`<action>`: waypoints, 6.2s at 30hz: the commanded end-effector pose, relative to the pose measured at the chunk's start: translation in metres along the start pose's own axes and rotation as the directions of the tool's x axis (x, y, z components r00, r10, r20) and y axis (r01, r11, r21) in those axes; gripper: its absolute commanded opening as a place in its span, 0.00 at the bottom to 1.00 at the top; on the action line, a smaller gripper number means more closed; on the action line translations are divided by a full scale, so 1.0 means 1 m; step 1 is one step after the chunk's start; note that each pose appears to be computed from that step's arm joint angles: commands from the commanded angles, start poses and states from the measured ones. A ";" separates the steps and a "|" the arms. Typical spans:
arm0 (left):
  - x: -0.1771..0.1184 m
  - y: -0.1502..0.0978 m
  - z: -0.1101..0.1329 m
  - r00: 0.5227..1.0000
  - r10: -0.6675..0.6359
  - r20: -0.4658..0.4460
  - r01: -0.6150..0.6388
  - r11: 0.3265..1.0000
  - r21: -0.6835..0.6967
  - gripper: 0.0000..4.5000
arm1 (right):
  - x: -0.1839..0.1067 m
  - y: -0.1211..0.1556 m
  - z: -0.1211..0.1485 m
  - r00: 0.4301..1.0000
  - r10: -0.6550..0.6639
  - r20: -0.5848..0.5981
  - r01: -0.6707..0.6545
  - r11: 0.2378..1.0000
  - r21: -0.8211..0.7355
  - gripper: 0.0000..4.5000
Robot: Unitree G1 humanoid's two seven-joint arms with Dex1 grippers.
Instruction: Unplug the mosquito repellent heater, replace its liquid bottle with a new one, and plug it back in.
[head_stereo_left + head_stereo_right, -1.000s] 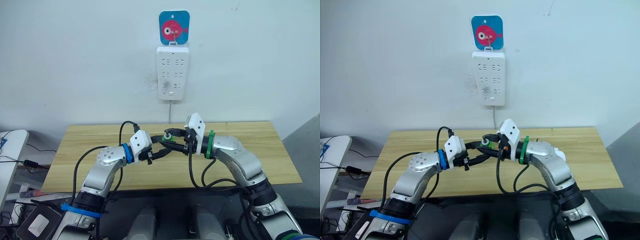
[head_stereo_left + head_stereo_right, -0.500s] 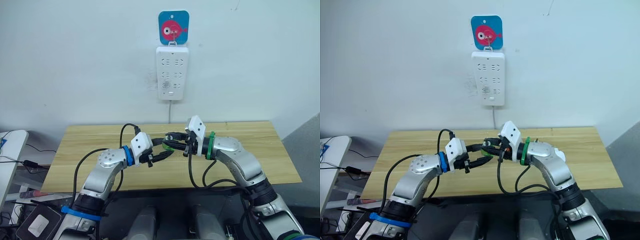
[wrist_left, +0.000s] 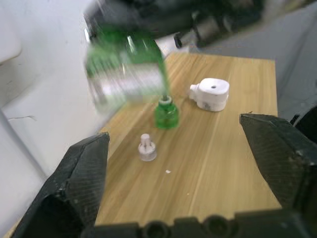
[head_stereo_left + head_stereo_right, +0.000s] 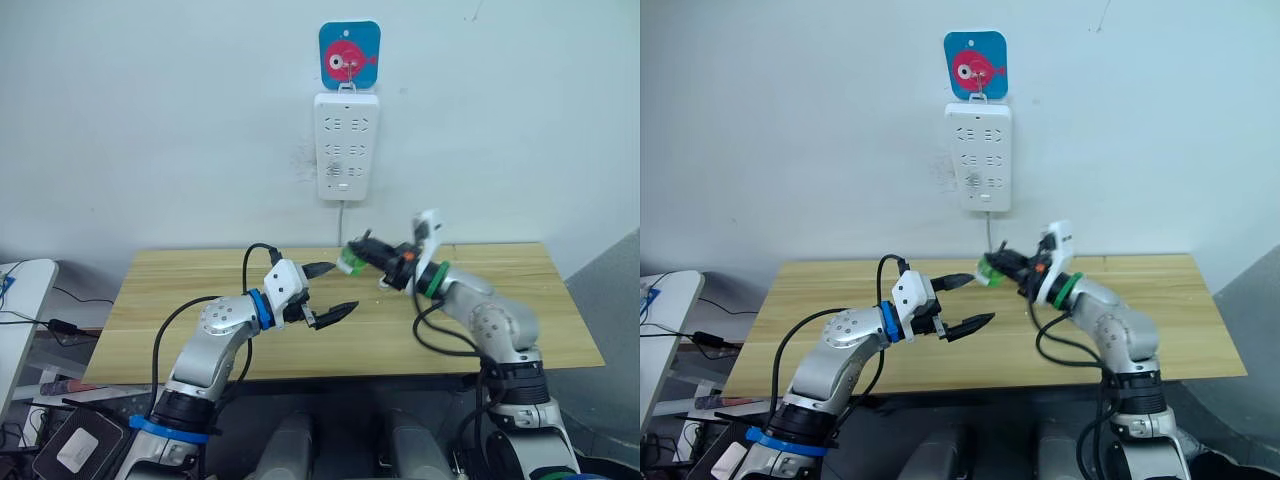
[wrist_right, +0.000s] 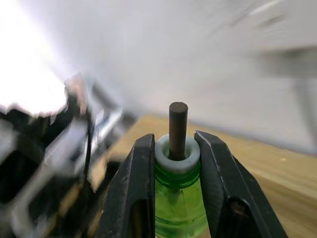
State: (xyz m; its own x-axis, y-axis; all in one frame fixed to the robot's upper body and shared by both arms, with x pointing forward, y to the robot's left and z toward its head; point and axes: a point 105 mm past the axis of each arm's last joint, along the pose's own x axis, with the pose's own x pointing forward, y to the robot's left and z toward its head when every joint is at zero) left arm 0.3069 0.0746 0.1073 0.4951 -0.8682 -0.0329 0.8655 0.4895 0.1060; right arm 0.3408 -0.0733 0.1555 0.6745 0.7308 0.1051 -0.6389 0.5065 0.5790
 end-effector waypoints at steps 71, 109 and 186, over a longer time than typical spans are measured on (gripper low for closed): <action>0.029 0.019 0.053 0.961 0.150 0.232 -0.169 0.983 0.066 0.50 | -0.105 -0.107 0.002 0.739 -0.674 -0.004 0.525 0.580 -0.624 0.99; 0.027 0.020 0.049 0.968 0.146 0.205 -0.164 0.983 0.077 0.50 | -0.132 -0.172 -0.037 0.548 -0.836 -0.030 0.752 0.508 -0.421 0.99; 0.027 -0.033 0.028 0.963 -0.248 0.103 0.236 0.965 0.115 0.50 | -0.079 0.025 0.024 0.984 0.119 -0.133 -0.047 0.892 0.450 0.65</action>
State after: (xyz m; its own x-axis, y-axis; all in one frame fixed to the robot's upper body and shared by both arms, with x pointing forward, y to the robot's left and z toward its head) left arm 0.2926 0.0371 0.1262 0.2632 -0.9642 0.0335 0.9490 0.2650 0.1706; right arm 0.2900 -0.1400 0.1668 0.5962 0.8028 0.0089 -0.3650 0.2612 0.8936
